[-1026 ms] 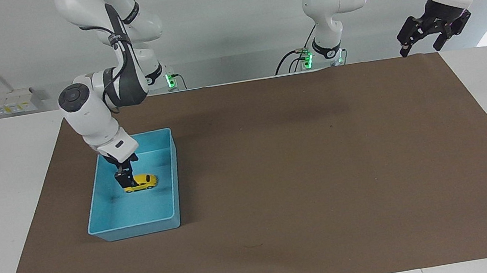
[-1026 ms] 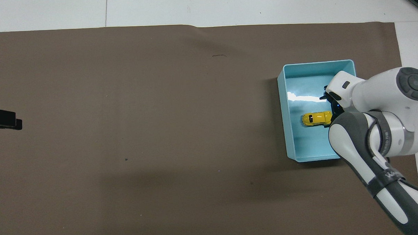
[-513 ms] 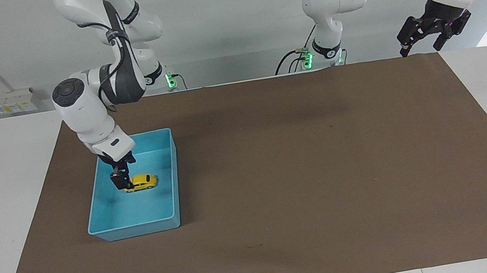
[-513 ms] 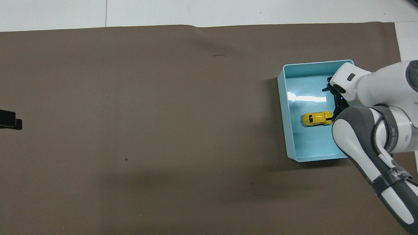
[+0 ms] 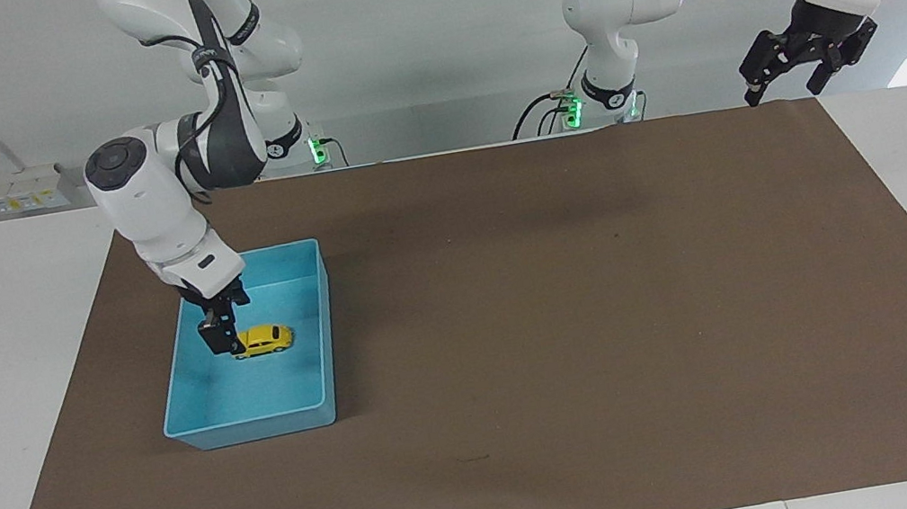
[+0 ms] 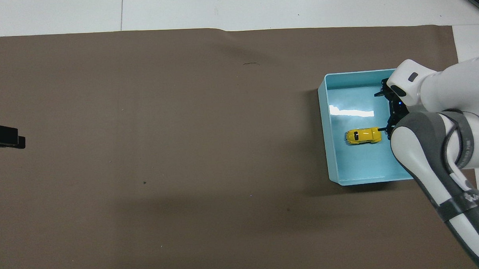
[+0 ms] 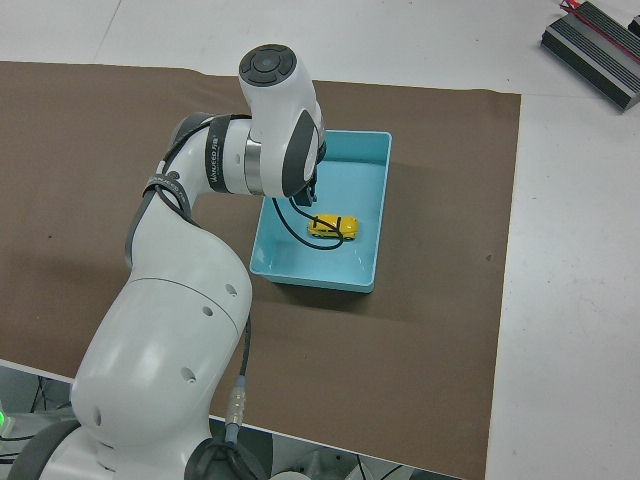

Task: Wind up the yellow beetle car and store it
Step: 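Open the right gripper and withdraw it from the box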

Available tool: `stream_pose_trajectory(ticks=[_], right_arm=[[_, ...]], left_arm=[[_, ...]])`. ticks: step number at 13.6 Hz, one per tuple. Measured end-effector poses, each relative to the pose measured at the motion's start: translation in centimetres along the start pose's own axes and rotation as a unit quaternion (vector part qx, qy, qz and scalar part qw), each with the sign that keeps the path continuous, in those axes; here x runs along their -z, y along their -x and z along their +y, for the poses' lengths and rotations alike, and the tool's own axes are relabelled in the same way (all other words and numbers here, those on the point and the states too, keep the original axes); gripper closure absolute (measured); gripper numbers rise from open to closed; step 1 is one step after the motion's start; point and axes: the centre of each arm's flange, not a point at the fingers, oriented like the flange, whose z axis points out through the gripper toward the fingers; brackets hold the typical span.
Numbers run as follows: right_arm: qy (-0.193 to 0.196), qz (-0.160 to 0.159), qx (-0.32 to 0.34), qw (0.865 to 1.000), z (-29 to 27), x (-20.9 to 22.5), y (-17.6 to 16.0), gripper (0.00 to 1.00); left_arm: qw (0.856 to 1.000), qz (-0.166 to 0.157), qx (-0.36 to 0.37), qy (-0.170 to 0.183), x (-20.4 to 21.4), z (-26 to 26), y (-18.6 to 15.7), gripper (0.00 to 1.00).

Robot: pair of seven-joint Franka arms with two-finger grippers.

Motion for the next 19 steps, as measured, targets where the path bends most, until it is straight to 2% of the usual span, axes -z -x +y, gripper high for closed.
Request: stream_pose_trajectory(ticks=[3, 7, 12, 19], right_arm=[[0.009, 0.006, -0.027, 1.0, -0.3, 3.5, 0.8, 0.0], [0.017, 0.01, -0.066, 0.998, -0.7, 8.1, 0.1, 0.0], [0.012, 0.01, -0.105, 0.994, -1.5, 10.7, -0.3, 0.0], [-0.006, 0.008, -0.191, 0.981, -2.1, 14.6, -0.3, 0.0]], left_arm=[[1.0, 0.0, 0.0, 0.0, 0.0, 0.0, 0.0, 0.0], [1.0, 0.0, 0.0, 0.0, 0.0, 0.0, 0.0, 0.0], [1.0, 0.0, 0.0, 0.0, 0.0, 0.0, 0.0, 0.0], [1.0, 0.0, 0.0, 0.0, 0.0, 0.0, 0.0, 0.0]])
